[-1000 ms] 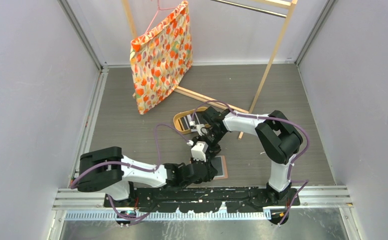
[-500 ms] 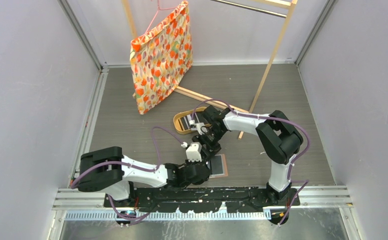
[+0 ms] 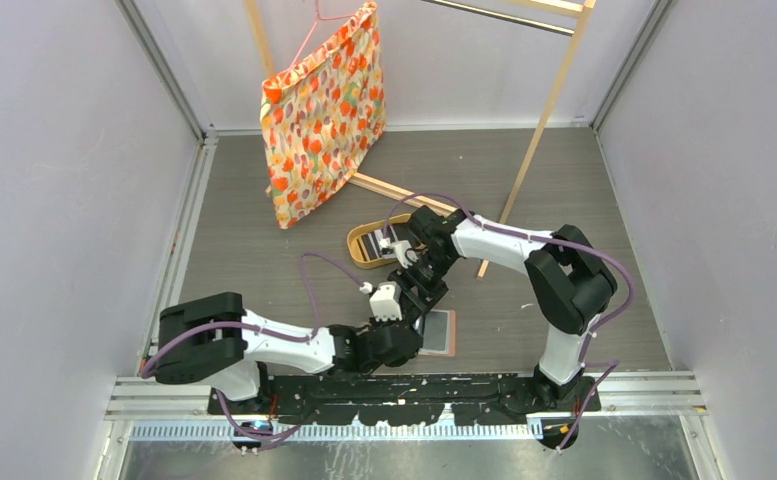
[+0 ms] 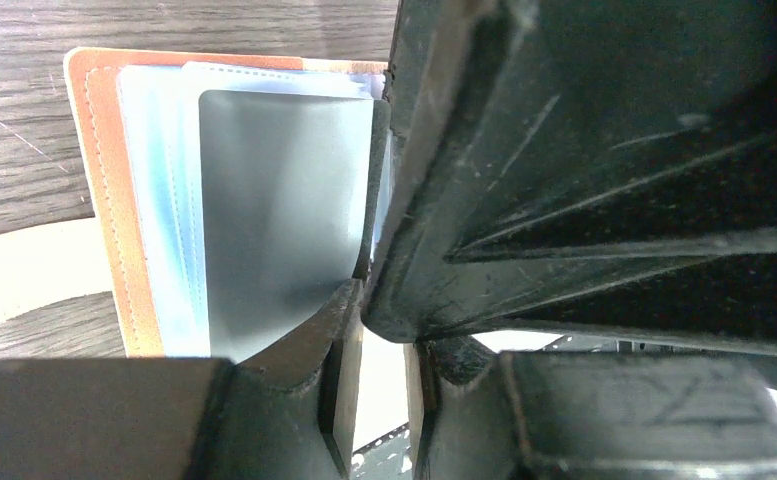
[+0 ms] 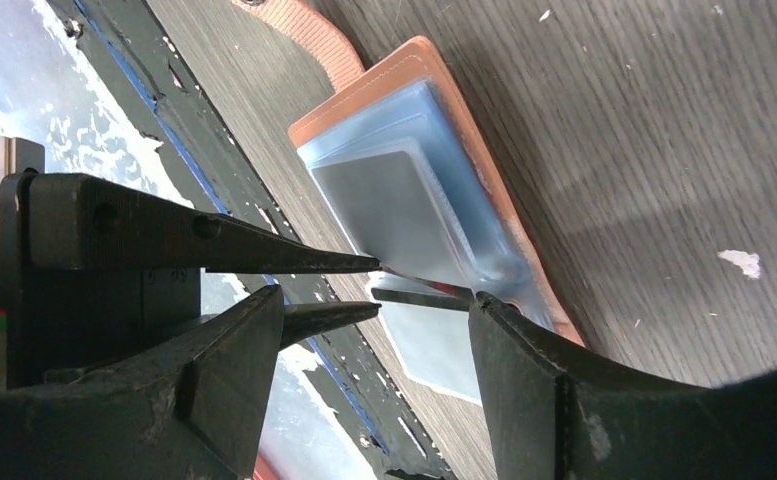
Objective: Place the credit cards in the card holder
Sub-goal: Insert the credit card into the card holder, then turn over the card slot in the card holder.
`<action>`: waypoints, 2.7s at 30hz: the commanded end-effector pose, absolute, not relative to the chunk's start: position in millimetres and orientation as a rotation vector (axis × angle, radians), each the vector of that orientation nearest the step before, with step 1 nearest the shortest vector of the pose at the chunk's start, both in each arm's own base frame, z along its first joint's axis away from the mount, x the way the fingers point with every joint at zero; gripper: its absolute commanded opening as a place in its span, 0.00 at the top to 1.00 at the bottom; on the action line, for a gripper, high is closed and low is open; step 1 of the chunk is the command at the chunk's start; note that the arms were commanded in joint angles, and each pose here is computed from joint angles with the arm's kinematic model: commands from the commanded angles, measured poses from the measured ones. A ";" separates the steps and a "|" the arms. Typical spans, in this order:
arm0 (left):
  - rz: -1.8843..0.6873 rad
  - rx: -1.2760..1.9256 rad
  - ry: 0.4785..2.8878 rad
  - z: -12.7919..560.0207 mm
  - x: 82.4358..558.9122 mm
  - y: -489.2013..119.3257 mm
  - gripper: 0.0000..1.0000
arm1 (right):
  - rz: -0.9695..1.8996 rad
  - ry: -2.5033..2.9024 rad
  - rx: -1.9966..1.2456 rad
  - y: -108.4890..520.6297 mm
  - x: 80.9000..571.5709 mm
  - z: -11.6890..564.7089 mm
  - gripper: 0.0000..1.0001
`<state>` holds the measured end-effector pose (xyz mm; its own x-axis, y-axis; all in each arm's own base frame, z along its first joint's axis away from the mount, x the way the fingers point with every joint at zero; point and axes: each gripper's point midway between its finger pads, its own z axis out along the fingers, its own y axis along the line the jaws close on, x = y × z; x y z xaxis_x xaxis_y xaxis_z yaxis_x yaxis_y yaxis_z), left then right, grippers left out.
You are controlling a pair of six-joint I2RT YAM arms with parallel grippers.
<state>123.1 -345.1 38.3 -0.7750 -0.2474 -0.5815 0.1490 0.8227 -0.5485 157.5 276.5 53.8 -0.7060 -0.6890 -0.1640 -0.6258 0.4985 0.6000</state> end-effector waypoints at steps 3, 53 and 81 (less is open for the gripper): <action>-0.761 -0.082 2.264 51.7 136.3 -336.5 0.77 | -1.065 -2.581 1.279 276.2 154.2 84.7 0.27; -1.253 -0.027 2.140 97.3 156.7 -289.8 0.66 | -0.942 -1.926 2.817 272.7 166.1 48.0 0.99; -1.235 -0.008 2.279 65.5 147.7 -297.9 0.64 | -0.777 -1.839 2.820 267.8 157.4 13.4 0.99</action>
